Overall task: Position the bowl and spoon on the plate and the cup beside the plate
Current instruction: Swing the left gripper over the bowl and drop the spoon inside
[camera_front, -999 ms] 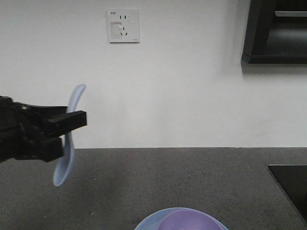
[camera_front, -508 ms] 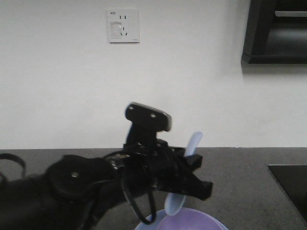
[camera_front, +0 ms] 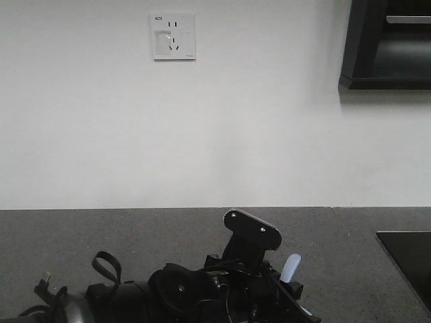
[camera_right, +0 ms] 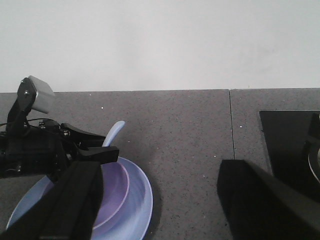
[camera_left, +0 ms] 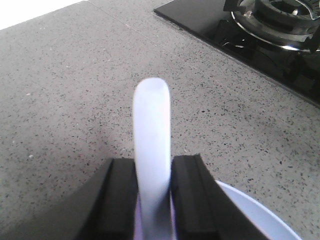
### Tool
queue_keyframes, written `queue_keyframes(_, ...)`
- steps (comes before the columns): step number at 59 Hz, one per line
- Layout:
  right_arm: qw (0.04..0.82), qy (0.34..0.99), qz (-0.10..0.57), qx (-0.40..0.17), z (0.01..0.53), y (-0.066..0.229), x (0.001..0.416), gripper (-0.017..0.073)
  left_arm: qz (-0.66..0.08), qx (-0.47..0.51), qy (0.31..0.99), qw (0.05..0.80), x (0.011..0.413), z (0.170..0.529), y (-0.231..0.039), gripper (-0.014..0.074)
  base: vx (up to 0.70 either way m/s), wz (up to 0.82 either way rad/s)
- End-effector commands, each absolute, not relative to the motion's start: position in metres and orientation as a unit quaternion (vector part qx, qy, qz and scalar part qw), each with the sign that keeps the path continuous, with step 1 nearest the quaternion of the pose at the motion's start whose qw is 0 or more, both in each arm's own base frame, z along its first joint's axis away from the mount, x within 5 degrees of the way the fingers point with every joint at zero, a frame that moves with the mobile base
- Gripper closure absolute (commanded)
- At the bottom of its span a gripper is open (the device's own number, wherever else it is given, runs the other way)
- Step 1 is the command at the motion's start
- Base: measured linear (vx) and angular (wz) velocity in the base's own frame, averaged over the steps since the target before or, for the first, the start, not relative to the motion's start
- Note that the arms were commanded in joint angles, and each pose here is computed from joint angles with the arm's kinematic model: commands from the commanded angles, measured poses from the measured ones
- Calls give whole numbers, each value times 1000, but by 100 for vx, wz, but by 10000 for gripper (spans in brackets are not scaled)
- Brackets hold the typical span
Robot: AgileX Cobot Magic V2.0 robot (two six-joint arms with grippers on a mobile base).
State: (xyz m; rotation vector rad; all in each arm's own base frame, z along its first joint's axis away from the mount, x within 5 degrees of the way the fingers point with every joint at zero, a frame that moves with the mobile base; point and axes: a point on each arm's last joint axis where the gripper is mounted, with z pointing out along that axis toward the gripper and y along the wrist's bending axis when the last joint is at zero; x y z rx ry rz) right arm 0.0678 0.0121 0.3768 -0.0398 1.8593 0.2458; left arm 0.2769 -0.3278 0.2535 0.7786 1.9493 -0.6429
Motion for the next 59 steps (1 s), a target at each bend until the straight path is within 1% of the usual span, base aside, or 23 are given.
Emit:
queue_keyframes(1,629,770,104,-23,391,12,70,14,-274,294,767,501,275,292,-324,148,0,0)
queue_keyframes(6,629,770,104,-23,391,12,70,14,-275,293,764,505,274,297,-322,79,0,0)
queue_keyframes(9,630,770,102,-24,391,12,70,14,-275,291,760,513,273,303,-320,64,0,0)
queue_keyframes(16,629,771,98,-24,391,12,70,14,-272,278,743,544,274,329,-304,78,0,0)
queue_keyframes(20,625,775,93,-25,390,11,70,14,-272,261,736,563,278,347,-287,95,0,0)
queue_keyframes(27,622,778,86,-26,389,10,70,14,-267,246,720,592,285,378,-250,124,0,0)
queue_keyframes(29,622,778,84,-27,389,10,70,14,-258,247,714,602,287,387,-235,129,0,0)
queue_keyframes(33,622,778,81,-27,389,10,70,14,-234,254,710,613,289,394,-213,129,0,0)
queue_keyframes(37,622,778,79,-28,389,9,70,14,-220,239,718,616,289,399,-187,129,0,0)
queue_keyframes(44,618,782,78,-27,388,9,70,14,-195,225,744,599,281,402,-145,129,0,0)
queue_keyframes(47,615,785,77,-27,387,9,70,14,-166,226,760,587,274,406,-125,129,0,0)
queue_keyframes(53,609,789,75,-26,386,9,70,14,-80,207,794,566,260,415,-86,129,0,0)
queue_keyframes(59,607,791,74,-26,385,9,70,14,-13,114,829,548,240,425,-47,129,0,0)
